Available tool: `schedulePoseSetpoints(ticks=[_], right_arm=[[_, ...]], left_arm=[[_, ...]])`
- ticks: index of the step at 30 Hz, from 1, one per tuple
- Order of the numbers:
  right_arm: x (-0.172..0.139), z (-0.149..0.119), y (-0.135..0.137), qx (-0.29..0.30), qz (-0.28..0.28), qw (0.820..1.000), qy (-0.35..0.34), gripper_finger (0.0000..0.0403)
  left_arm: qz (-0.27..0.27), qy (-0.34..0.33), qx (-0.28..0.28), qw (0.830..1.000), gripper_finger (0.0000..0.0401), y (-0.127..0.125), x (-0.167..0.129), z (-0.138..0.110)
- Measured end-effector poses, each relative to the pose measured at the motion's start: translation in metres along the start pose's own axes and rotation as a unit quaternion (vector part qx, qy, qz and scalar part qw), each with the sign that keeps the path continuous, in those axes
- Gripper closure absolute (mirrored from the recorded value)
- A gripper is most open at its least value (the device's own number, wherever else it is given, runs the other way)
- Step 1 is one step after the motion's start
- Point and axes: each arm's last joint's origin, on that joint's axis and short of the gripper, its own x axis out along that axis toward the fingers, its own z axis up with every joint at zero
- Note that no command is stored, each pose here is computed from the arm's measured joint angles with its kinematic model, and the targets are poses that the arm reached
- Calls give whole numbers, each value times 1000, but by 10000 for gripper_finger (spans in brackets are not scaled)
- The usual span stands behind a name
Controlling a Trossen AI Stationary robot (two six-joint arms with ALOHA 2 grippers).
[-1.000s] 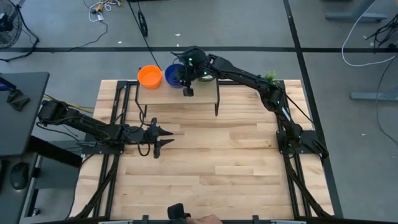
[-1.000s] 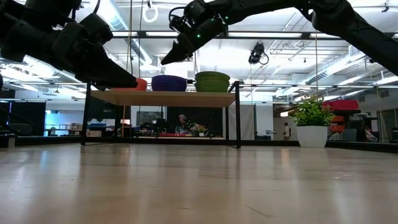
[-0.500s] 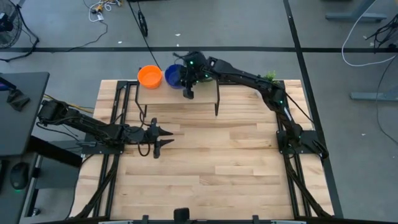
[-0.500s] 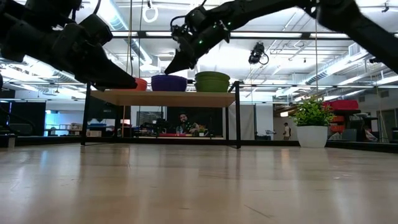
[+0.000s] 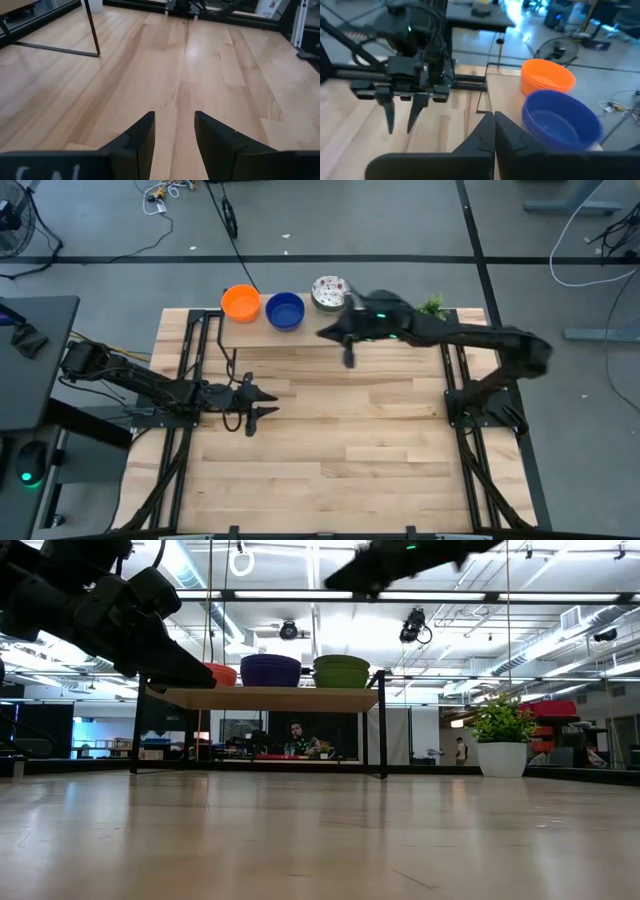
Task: Pick & Place Mini bowls
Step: Return to Home Position
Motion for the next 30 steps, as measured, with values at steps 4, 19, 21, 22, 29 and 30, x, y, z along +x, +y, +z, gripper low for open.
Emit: schedulePoseSetpoints(ticks=[4,19,21,22,29,30], right_arm=[[-48,-11,18,28,-17,999,-29,401],[-152,-86,92,79,64,985,-140,397],[-158,-99,95,82,64,982,-155,397],[-161,-104,96,81,63,981,-164,397],[-178,-138,96,89,-23,968,-235,397],[-179,-142,95,93,-41,966,-238,397]], left_arm=[[-1,0,-10,1000,259,0,0,0],[11,-38,-28,999,259,-1,0,7],[16,-39,-24,999,259,0,0,7],[21,-40,-22,999,259,0,0,7],[68,-50,-17,996,259,3,-1,8],[74,-52,-17,996,259,3,-1,8]])
